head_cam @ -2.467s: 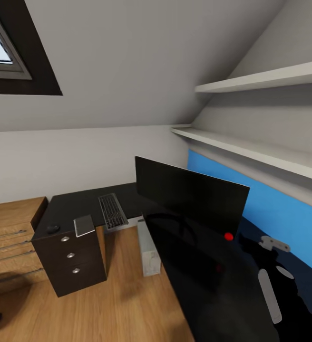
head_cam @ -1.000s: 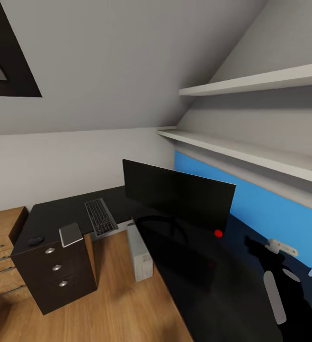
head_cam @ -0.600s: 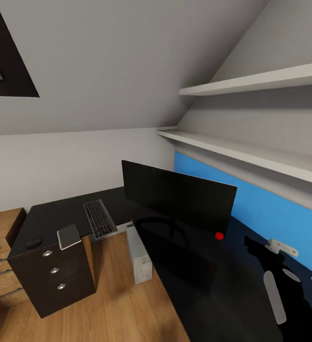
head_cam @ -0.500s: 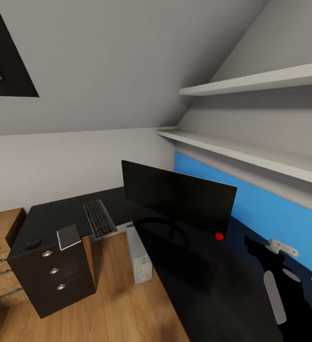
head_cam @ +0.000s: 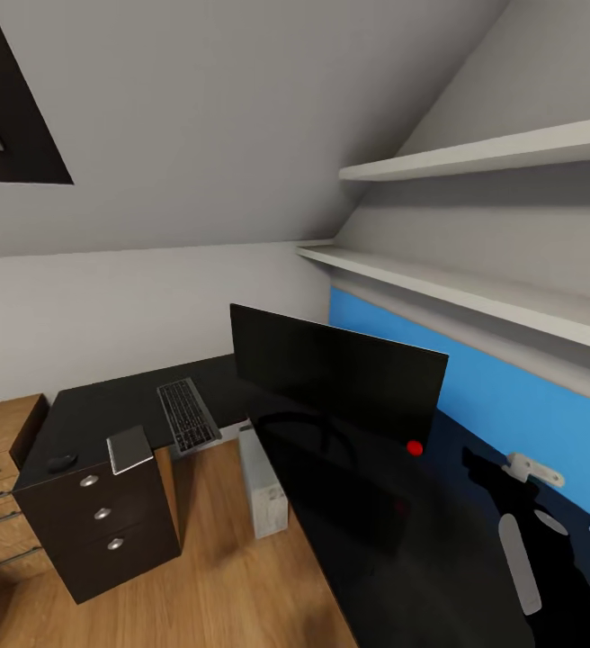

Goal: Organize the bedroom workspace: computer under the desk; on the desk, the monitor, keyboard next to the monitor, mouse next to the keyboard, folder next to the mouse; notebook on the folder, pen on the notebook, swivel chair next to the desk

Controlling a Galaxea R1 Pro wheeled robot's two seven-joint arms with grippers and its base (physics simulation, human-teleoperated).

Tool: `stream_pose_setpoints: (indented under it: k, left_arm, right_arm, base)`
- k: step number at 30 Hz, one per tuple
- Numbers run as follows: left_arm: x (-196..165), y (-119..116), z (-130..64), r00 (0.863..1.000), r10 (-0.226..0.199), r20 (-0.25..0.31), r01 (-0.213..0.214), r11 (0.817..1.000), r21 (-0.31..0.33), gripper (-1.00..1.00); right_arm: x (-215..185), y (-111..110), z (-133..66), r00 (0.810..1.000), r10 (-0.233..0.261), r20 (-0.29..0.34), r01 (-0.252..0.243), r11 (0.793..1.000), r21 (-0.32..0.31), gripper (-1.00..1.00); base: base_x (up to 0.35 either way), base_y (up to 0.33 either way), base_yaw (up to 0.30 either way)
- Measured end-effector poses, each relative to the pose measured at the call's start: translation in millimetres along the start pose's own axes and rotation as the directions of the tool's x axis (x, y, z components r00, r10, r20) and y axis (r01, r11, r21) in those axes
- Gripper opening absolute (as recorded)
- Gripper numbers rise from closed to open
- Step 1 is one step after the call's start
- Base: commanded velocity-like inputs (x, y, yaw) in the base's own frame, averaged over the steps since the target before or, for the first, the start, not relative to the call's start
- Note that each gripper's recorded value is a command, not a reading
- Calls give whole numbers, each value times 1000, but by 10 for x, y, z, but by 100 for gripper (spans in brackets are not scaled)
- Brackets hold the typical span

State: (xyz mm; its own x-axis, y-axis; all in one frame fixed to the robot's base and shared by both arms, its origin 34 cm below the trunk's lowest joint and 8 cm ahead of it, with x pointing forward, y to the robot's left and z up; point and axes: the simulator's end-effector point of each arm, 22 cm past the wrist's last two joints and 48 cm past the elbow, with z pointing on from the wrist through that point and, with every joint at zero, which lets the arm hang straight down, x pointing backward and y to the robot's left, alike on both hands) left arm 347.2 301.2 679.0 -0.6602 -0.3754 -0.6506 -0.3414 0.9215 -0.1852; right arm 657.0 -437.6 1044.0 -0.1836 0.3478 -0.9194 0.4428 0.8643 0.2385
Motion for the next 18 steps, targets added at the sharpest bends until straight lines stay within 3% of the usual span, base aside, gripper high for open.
stream_pose_setpoints:
  k: [11,12,14,16,18]
  left_arm:
    - [1,3,-1,1000,-1,0,1,1000,-1,100]
    - [0,3,0,1000,0,0,0,1000,-1,100]
    - [0,6,-1,1000,0,0,0,1000,-1,100]
    - [-3,17,0,1000,-1,0,1,1000,-3,100]
    - [-6,20,0,1000,-1,1,1,1000,-4,100]
  right_arm:
    - [35,-145,40,1000,7,17,-7,1000,27,100]
    - [128,-346,88,1000,-2,-2,2,998,59,100]
    - [194,-475,120,1000,-10,-16,11,997,78,100]
    - [298,-788,192,999,-32,-24,34,992,122,100]
    - [330,-895,213,999,-38,-23,41,990,137,100]
  base:
    - [0,147,0]
    - [0,27,0]
    - [0,35,0]
    - [0,167,0]
    - [0,218,0]
